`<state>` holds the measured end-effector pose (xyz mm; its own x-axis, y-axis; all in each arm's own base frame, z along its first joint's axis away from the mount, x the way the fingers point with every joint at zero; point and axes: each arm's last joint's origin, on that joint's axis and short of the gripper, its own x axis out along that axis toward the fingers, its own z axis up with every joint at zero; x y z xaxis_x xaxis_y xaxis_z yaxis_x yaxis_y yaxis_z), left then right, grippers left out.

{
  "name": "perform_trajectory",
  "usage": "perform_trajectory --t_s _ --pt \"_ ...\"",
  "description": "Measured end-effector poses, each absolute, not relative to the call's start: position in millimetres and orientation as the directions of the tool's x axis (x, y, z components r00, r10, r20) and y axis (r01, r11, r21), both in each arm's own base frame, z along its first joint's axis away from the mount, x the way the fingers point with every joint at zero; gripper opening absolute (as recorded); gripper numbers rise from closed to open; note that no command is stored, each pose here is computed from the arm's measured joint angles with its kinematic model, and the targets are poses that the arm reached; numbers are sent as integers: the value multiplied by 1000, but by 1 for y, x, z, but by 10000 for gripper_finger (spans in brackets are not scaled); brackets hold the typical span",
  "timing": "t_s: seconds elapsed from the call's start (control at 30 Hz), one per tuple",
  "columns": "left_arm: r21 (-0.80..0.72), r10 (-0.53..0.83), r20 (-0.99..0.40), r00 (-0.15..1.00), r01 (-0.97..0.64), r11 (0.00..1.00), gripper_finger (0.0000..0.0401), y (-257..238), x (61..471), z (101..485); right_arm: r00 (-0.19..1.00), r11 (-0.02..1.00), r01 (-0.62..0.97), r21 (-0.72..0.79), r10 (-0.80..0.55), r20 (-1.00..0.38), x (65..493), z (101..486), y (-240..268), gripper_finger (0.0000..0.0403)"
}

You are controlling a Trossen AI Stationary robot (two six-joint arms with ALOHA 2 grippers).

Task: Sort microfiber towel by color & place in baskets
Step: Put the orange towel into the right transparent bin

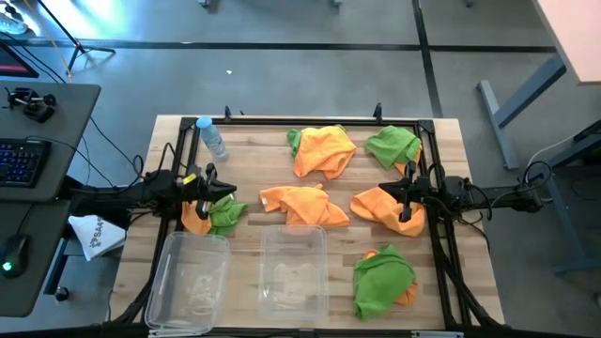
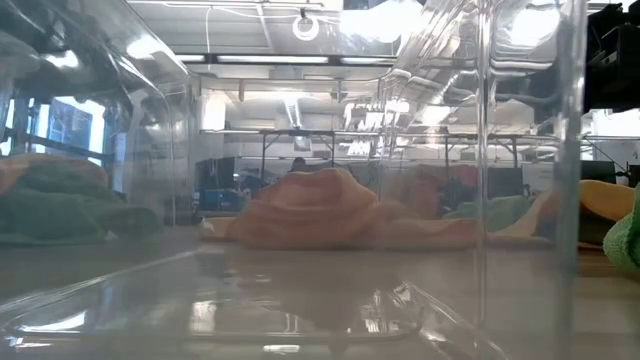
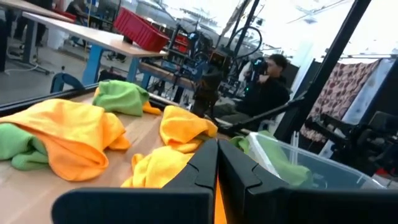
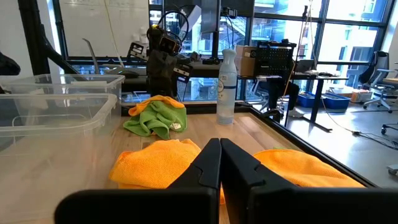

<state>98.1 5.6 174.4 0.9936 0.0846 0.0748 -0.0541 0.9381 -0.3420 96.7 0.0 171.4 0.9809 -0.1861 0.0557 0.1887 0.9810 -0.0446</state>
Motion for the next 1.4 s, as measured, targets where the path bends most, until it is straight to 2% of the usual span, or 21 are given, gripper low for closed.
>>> perform_trajectory --t_s 0.1,0.2,0.37,0.53,0.8,1.03,1.23,1.4 --pt "-316 52 52 997 -33 948 0 4 99 173 981 981 188 -45 -186 56 97 171 0 0" --pt "-219 1 -16 1000 -4 976 0 1 100 180 981 981 188 -45 -186 55 97 171 0 0" --pt "-129 160 -143 977 -179 975 0 3 109 205 981 981 189 -45 -186 56 97 171 0 0" --pt "-24 242 -228 943 -254 967 0 3 137 237 981 981 188 -45 -186 55 97 171 0 0" --pt "-29 336 -362 870 -370 928 0 4 188 302 981 981 188 -45 -186 56 97 171 0 0" --pt "-84 440 -496 749 -546 834 0 6 214 342 981 981 189 -44 -186 56 97 171 0 0" --pt "-130 439 -494 751 -563 816 0 5 239 365 981 981 188 -45 -186 56 97 171 0 0" --pt "-135 383 -519 764 -516 846 0 3 269 373 981 981 189 -45 -186 55 97 171 0 0"
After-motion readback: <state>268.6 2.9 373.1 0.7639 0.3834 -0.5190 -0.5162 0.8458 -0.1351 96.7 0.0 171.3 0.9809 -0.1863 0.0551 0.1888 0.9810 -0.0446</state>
